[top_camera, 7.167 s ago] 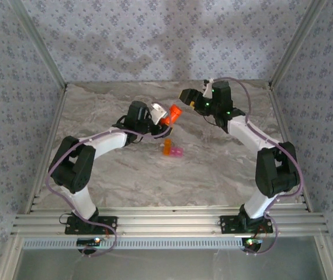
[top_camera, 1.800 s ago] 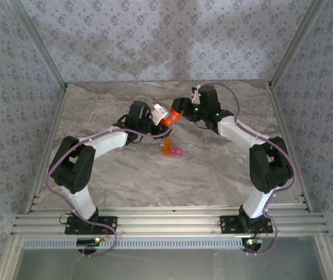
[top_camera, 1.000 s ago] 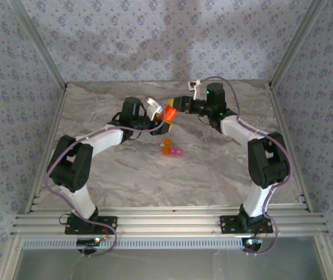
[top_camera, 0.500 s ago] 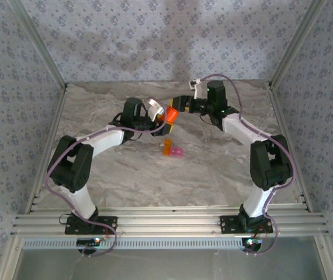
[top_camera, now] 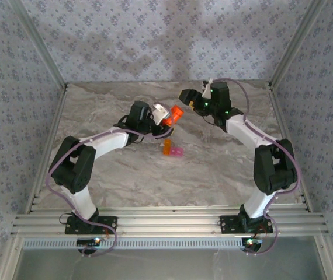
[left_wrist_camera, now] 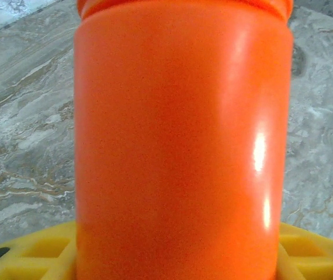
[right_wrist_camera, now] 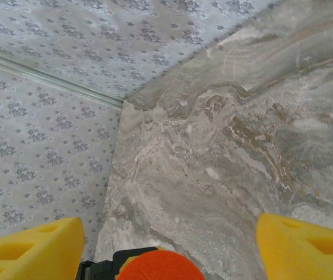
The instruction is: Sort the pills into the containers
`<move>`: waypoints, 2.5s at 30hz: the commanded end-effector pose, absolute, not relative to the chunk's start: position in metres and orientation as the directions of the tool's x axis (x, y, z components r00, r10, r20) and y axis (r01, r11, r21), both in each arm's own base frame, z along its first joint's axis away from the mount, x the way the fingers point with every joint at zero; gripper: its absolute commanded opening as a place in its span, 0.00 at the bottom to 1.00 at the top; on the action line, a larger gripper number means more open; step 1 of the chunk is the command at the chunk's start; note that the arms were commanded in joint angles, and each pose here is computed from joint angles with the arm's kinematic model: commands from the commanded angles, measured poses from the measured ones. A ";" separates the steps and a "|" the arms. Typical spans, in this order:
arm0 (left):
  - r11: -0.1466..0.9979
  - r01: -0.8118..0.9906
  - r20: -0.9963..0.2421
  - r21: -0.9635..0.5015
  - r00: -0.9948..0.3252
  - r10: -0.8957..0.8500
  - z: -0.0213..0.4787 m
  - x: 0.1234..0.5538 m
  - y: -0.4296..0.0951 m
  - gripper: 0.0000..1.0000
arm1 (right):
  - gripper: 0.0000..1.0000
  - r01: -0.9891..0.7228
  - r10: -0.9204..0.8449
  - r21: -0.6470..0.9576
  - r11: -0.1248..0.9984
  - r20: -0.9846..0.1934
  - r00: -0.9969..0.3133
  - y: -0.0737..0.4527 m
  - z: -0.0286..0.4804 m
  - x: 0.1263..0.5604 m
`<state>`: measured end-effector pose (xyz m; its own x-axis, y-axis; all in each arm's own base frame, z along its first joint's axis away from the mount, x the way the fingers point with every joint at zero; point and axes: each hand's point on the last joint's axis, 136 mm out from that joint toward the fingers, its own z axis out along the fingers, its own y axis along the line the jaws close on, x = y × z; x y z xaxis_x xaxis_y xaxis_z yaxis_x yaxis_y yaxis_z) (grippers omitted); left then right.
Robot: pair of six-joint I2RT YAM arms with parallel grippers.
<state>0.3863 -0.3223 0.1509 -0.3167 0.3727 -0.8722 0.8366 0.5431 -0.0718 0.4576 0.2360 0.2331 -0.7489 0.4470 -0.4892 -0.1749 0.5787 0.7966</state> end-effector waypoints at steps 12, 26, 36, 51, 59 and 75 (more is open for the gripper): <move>0.544 0.839 -0.888 -0.006 -0.254 0.382 0.170 0.389 -0.323 0.00 | 0.78 -0.115 0.424 0.802 0.586 -0.424 -0.800 0.261 0.217 0.443; 0.544 0.839 -0.889 -0.005 -0.252 0.381 0.170 0.390 -0.324 0.00 | 0.56 -0.129 0.392 0.802 0.583 -0.417 -0.820 0.273 0.209 0.438; 0.511 0.858 -0.903 -0.055 -0.262 0.342 0.178 0.384 -0.326 0.00 | 0.31 -0.241 0.361 0.786 0.569 -0.502 -0.786 0.265 0.222 0.445; 0.286 0.919 -0.913 -0.271 -0.340 0.227 0.205 0.356 -0.338 0.00 | 0.31 -0.707 0.106 0.524 0.475 -0.832 -0.545 0.239 0.272 0.440; 0.269 0.919 -0.911 -0.290 -0.351 0.216 0.208 0.356 -0.340 0.00 | 0.31 -0.727 0.026 0.490 0.481 -0.837 -0.547 0.250 0.265 0.431; 0.561 0.826 -0.906 -0.062 -0.282 0.315 0.178 0.394 -0.314 0.00 | 0.75 -0.230 0.439 0.794 0.563 -0.524 -0.730 0.221 0.247 0.458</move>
<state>0.3870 -0.3214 0.1669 -0.3576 0.2859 -0.8890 0.8476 0.4990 -0.1805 0.4528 0.2364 0.2481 -0.7161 0.2955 -0.6324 -0.4106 0.5544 0.7239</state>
